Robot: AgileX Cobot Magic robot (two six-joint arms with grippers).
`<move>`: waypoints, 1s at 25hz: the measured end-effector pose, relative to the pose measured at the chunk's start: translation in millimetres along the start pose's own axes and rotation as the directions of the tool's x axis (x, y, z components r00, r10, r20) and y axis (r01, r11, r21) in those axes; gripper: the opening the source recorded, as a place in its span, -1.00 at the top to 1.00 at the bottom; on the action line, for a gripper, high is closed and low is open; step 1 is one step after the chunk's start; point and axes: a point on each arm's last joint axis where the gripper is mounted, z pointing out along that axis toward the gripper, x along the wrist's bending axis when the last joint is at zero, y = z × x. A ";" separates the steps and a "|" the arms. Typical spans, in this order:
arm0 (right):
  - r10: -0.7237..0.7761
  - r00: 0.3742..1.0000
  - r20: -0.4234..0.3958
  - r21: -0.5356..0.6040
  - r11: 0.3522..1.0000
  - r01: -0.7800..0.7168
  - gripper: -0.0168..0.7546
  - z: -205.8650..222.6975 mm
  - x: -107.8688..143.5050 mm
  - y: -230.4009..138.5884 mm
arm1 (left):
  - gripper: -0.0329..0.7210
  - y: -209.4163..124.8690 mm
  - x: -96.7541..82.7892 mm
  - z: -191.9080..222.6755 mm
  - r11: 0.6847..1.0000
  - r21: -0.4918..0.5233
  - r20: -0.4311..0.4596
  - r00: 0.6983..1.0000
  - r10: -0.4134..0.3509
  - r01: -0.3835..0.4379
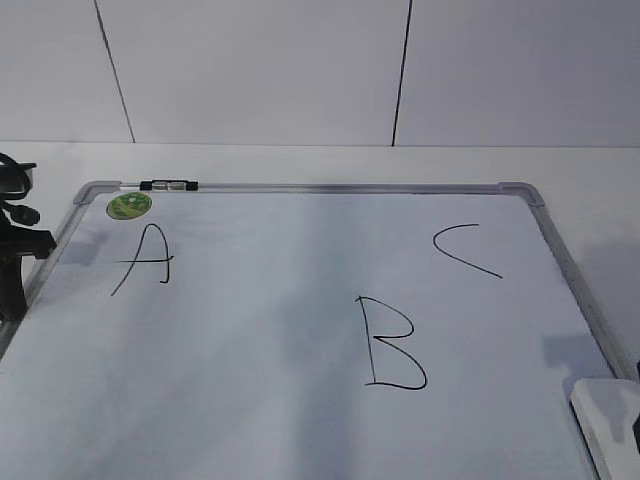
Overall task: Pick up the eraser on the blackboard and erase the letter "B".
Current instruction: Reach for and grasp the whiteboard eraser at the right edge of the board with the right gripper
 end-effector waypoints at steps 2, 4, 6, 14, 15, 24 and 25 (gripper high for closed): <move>0.014 0.999 -0.030 -0.019 1.000 -0.015 -0.50 -0.1 2.7 1.8 | 0.82 0.1 0.0 0.0 1.000 -0.001 0.000 1.000 0.000 0.000; 0.021 0.999 -0.046 -0.029 0.999 -0.022 -0.54 1.4 4.5 4.3 | 0.82 0.1 0.0 0.0 1.000 -0.001 0.000 1.000 0.000 0.000; 0.004 0.999 -0.043 -0.017 1.000 -0.005 -0.65 4.3 4.8 5.7 | 0.82 0.2 0.0 0.0 1.000 -0.002 0.000 1.000 0.000 0.000; -0.029 0.999 -0.025 0.053 0.998 0.031 -0.81 23.6 6.7 15.4 | 0.82 0.4 -0.2 0.0 1.000 -0.005 0.002 1.000 -0.002 0.002; -0.031 0.999 -0.024 0.058 0.998 0.033 -0.81 25.4 6.8 16.3 | 0.82 0.5 -0.3 0.0 1.000 -0.005 0.004 1.000 -0.002 0.002; -0.090 0.996 -0.023 0.078 0.993 0.091 -0.81 36.7 8.4 24.5 | 0.82 1.1 -0.3 0.0 1.000 -0.012 0.003 1.000 -0.003 0.003; -0.094 0.995 -0.023 0.074 0.993 0.096 -0.81 36.8 9.0 26.4 | 0.82 1.1 -0.3 0.0 1.000 -0.012 0.003 1.000 -0.003 0.003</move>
